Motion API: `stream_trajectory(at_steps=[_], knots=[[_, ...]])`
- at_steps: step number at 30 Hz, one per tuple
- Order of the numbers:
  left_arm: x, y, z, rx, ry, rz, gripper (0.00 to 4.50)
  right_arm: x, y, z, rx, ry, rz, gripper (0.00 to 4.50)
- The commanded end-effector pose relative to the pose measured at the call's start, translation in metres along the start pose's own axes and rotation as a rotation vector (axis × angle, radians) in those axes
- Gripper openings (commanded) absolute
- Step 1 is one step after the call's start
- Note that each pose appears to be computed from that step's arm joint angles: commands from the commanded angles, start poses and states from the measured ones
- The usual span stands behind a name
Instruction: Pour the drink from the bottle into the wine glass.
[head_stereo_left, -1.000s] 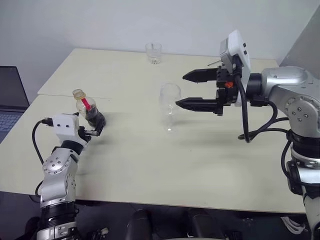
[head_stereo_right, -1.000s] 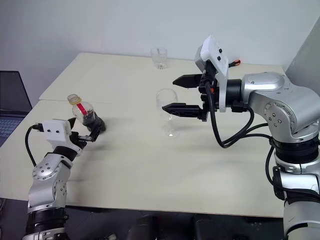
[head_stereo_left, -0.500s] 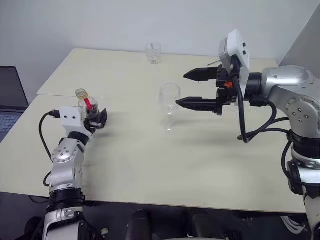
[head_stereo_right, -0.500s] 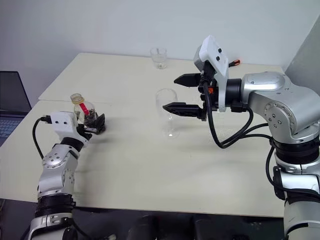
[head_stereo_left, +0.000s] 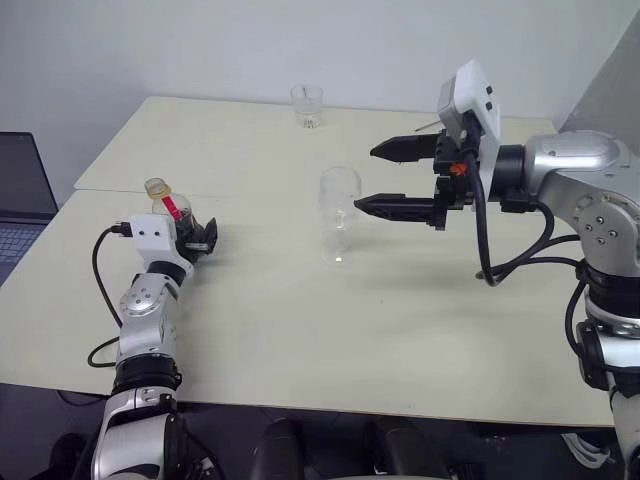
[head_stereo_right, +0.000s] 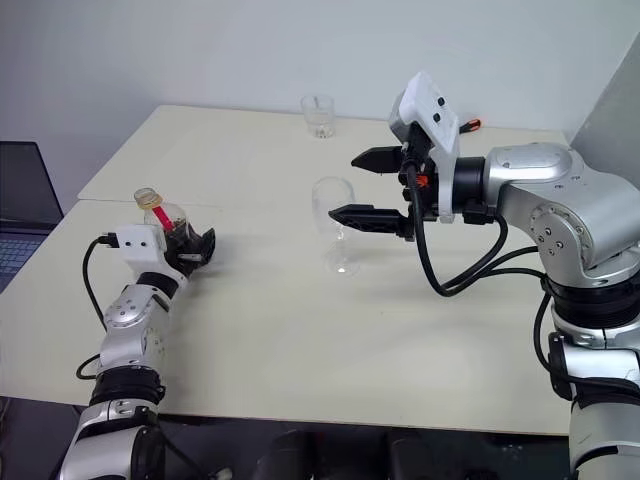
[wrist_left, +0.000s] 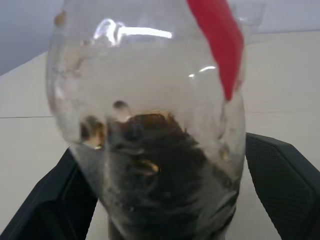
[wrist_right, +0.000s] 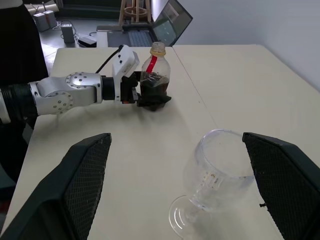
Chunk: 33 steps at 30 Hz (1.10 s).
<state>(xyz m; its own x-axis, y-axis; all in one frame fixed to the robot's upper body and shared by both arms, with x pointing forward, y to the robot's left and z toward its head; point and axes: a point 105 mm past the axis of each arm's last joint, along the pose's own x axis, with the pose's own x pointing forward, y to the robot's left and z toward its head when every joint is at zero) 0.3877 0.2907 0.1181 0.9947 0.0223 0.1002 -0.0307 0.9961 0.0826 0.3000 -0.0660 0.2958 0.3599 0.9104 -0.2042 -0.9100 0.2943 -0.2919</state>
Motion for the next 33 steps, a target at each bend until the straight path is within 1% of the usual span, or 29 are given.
stream_trajectory(at_steps=[1,6,7,9,15,16,18,21,23,26,28,30,33], knots=[[0.004,0.001,0.011,0.019,-0.048,-0.001,4.5,-0.004,0.001,0.008,-0.051,-0.003,-0.024,4.49],[0.008,0.0,0.014,0.018,-0.058,-0.008,4.5,-0.006,0.0,0.006,-0.052,0.001,-0.042,4.49],[0.008,-0.001,0.015,0.02,-0.061,-0.01,4.12,-0.006,-0.001,0.006,-0.053,0.0,-0.046,4.5],[0.01,-0.001,0.017,0.02,-0.068,-0.012,3.71,-0.007,-0.001,0.007,-0.052,-0.004,-0.052,4.5],[0.015,-0.004,0.022,0.03,-0.079,-0.032,1.75,-0.006,0.001,0.006,-0.056,-0.006,-0.059,4.5],[0.017,-0.005,0.024,0.032,-0.081,-0.038,1.51,-0.007,0.001,0.005,-0.058,-0.004,-0.066,4.5],[0.021,-0.007,0.028,0.035,-0.089,-0.05,1.19,-0.008,0.0,0.004,-0.059,-0.003,-0.082,4.5],[0.026,-0.012,0.035,0.042,-0.103,-0.077,0.99,-0.012,-0.002,0.004,-0.056,-0.016,-0.109,4.5],[0.033,-0.022,0.045,0.062,-0.116,-0.119,0.99,-0.016,-0.006,0.006,-0.056,-0.074,-0.151,4.5],[0.044,-0.045,0.066,0.093,-0.158,-0.222,0.99,-0.028,-0.013,0.003,-0.036,-0.126,-0.223,4.5],[0.052,-0.063,0.084,0.144,-0.191,-0.298,0.98,-0.04,-0.009,-0.002,-0.032,-0.156,-0.253,4.5],[0.058,-0.08,0.102,0.168,-0.226,-0.362,0.98,-0.049,-0.006,-0.01,0.01,-0.17,-0.293,4.5],[0.064,-0.096,0.12,0.19,-0.265,-0.427,0.96,-0.056,0.001,-0.022,0.035,-0.168,-0.343,4.5]])
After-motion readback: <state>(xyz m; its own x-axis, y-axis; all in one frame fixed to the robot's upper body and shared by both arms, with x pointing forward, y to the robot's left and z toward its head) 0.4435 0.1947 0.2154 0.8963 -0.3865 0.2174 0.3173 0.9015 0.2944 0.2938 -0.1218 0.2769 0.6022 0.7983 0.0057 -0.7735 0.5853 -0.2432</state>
